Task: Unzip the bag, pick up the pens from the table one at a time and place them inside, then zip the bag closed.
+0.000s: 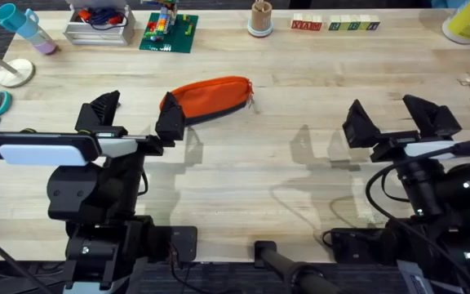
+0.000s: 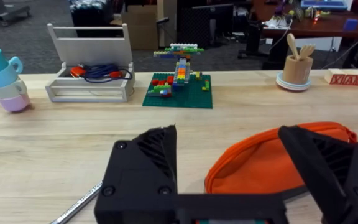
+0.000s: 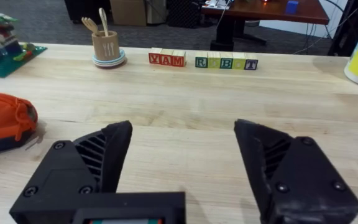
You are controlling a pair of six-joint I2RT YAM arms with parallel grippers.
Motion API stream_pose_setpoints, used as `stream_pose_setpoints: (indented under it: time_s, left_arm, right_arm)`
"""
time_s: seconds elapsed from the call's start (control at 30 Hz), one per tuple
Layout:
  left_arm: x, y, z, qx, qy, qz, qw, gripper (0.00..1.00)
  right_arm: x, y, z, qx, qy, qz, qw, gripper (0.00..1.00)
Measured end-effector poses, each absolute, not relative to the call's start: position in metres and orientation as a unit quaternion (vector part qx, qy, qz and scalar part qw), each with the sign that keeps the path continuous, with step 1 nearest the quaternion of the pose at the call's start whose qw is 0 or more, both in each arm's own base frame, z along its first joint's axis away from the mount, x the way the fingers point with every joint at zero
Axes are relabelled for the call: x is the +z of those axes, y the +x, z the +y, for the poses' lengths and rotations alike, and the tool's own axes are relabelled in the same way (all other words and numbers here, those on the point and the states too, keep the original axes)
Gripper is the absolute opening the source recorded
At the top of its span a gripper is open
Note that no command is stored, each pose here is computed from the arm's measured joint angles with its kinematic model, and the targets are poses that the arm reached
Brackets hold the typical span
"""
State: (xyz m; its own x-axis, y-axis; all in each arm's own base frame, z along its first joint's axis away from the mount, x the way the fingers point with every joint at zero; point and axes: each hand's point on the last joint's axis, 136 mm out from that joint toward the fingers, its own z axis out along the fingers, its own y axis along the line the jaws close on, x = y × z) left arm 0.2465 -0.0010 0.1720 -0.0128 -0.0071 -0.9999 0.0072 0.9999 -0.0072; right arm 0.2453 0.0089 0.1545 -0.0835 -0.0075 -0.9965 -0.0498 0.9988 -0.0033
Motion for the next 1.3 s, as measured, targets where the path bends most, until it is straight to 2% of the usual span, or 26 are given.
stream_pose_setpoints:
  time_s: [0.43,0.63,0.77,1.07,1.3]
  left_arm:
    - [0.172,0.247,-0.001,-0.005,0.000,0.712,0.703,0.995]
    - [0.177,0.246,-0.001,-0.005,-0.001,0.705,0.709,0.993]
    - [0.178,0.246,0.001,-0.001,-0.005,0.708,0.706,0.993]
    - [0.232,0.230,0.005,0.007,-0.013,0.694,0.720,0.994]
    - [0.264,0.221,0.009,0.016,-0.021,0.725,0.688,0.993]
  right_arm:
    - [0.155,0.245,0.009,0.016,-0.019,0.735,0.678,0.998]
    - [0.178,0.246,0.009,0.015,-0.020,0.703,0.711,0.997]
    - [0.180,0.246,0.010,0.016,-0.021,0.701,0.712,0.996]
    - [0.227,0.240,0.010,0.018,-0.023,0.697,0.716,0.996]
    - [0.262,0.249,0.011,0.020,-0.023,0.736,0.676,0.996]
